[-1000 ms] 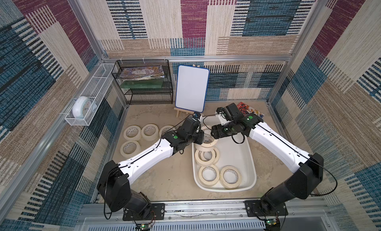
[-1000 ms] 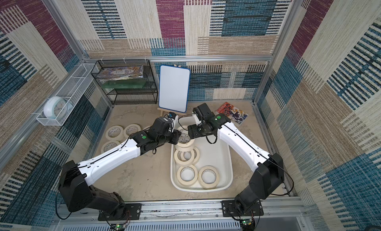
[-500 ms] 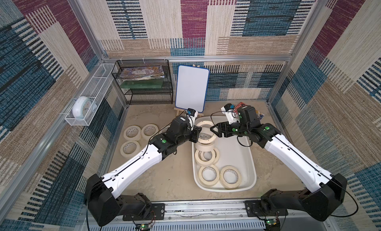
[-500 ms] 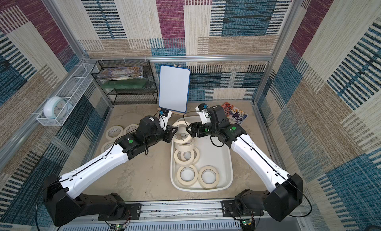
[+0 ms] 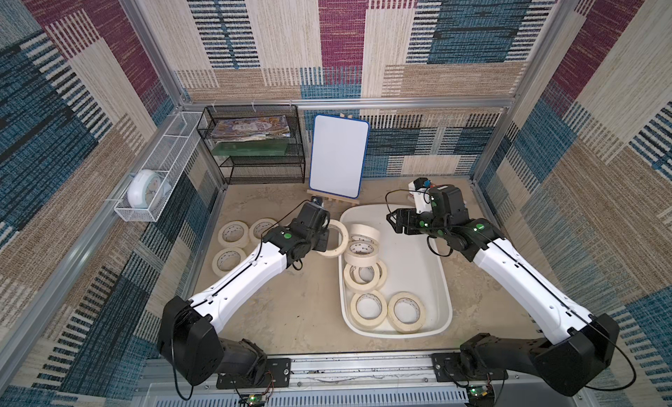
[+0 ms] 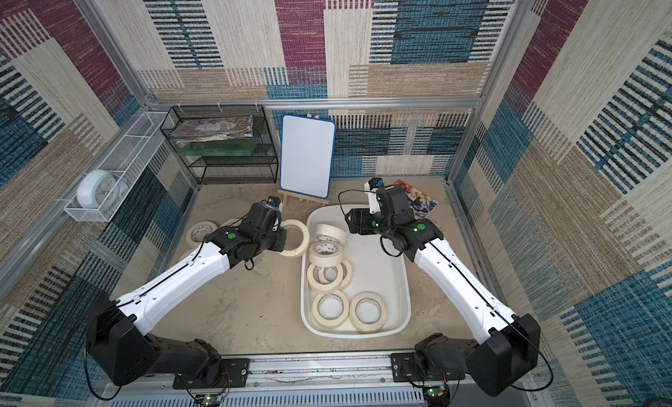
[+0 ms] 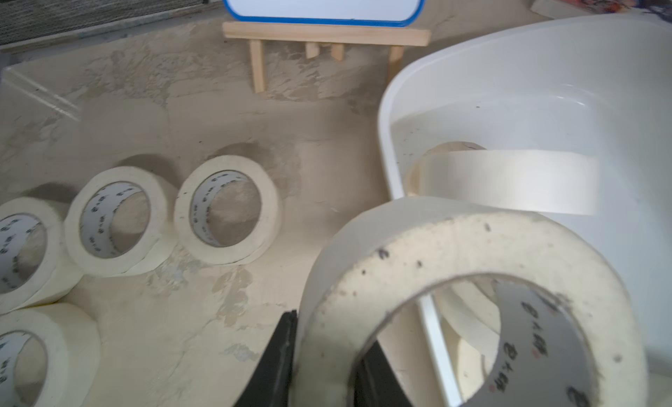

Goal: Take out the art tape in the storage box
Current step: Place the art tape at the center of the board, then pick up the art tape from the storage box, then place the art tape at the center of the board.

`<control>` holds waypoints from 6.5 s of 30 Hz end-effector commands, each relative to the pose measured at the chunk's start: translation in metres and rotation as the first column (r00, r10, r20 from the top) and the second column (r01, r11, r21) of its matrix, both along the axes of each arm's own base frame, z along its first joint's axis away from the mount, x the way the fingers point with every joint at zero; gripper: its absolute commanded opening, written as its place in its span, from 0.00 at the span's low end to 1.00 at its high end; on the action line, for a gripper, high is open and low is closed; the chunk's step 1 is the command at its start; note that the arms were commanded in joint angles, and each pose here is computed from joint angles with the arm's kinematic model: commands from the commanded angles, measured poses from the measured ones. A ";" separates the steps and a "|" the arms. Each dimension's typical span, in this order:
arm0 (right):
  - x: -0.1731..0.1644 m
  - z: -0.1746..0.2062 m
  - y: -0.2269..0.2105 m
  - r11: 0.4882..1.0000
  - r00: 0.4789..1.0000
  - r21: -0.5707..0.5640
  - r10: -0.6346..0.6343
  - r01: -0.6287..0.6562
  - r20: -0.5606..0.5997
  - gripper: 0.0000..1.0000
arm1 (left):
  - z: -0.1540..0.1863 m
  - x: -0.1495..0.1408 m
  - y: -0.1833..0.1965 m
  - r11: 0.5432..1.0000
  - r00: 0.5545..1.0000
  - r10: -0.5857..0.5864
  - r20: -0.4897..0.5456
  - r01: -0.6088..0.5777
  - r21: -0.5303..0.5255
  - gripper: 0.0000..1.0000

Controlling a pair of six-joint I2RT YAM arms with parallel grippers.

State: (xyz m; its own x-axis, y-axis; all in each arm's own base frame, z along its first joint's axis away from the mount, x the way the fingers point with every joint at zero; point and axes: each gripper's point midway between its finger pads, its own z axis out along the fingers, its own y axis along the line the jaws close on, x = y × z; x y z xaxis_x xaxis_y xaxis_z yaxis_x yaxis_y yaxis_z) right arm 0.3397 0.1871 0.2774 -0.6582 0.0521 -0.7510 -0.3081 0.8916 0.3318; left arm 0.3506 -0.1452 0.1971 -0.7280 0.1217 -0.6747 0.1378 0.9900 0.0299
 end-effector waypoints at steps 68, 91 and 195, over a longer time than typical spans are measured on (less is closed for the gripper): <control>-0.179 -0.231 -0.064 0.887 0.662 -0.358 -0.083 -0.292 -0.745 0.69 | -0.010 -0.039 0.086 0.951 0.973 0.223 -0.067 -0.232 -0.203 0.83; -0.047 -0.115 -0.024 0.870 0.886 -0.466 -0.084 -0.157 -0.456 0.00 | 0.066 -0.057 -0.004 0.964 0.995 -0.031 0.092 0.054 -0.260 0.83; -0.030 -0.068 0.024 0.963 0.943 -0.131 0.192 -0.234 -0.273 0.80 | -0.142 -0.019 0.090 0.962 0.880 0.253 -0.403 -0.272 0.010 0.00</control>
